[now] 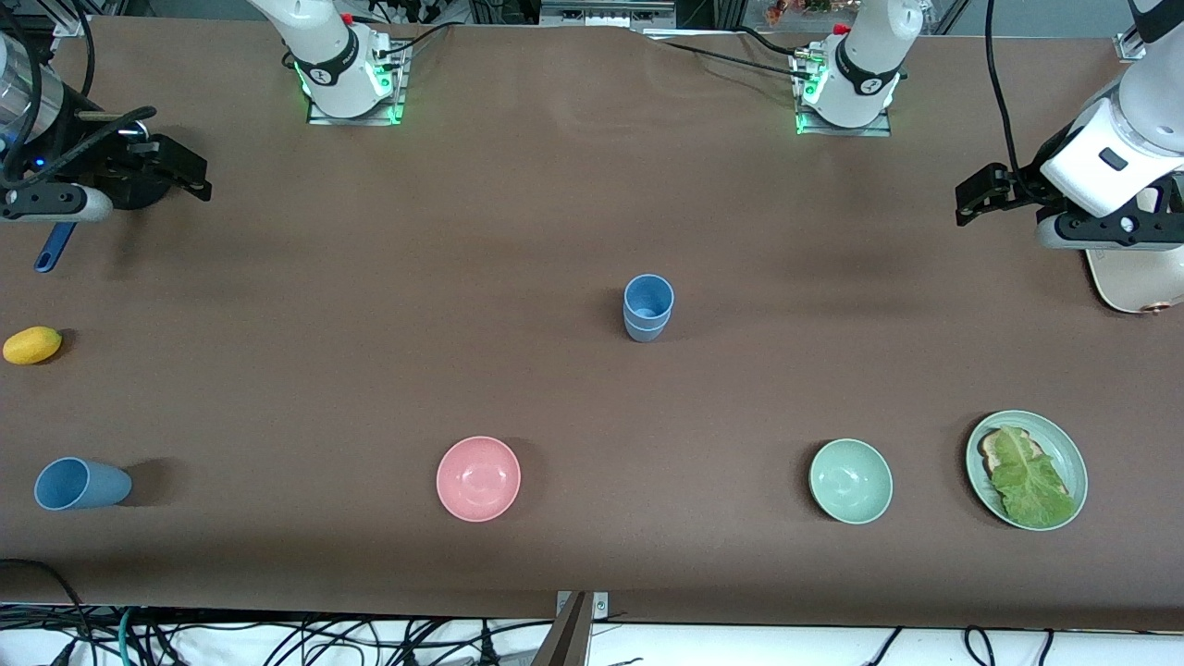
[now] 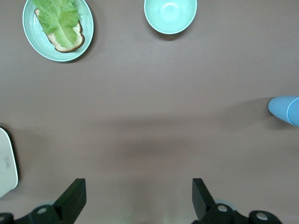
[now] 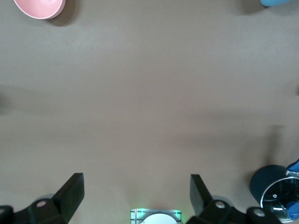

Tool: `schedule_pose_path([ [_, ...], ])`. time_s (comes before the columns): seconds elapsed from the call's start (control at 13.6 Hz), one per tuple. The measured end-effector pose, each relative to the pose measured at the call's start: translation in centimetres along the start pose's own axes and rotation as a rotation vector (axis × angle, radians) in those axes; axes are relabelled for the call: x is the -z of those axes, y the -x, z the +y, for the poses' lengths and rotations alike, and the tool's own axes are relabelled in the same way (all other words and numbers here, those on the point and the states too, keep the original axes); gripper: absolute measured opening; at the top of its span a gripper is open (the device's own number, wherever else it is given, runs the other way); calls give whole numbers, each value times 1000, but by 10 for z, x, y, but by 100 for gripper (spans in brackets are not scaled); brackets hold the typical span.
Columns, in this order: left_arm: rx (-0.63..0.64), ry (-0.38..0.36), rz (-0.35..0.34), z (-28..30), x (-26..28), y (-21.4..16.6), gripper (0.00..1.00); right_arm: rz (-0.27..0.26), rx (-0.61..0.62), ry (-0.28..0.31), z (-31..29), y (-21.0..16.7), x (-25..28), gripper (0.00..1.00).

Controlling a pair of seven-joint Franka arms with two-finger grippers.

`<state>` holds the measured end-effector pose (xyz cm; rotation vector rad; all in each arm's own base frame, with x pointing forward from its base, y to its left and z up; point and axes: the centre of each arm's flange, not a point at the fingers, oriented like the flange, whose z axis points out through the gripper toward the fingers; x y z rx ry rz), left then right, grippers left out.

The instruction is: Stack blue cups with both arms

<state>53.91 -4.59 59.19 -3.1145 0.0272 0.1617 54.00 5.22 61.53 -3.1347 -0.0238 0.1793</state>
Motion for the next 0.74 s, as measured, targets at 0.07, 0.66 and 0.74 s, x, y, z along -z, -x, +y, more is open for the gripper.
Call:
schedule_pose_path([
  [0.07,0,0,0,0,0,0,100,-8,1,0,0,-3,-4,100],
  [0.66,0,0,0,0,0,0,100,-15,4,-1,0,-7,-8,100],
  [0.74,0,0,0,0,0,0,100,-16,4,-1,0,-7,-8,100],
])
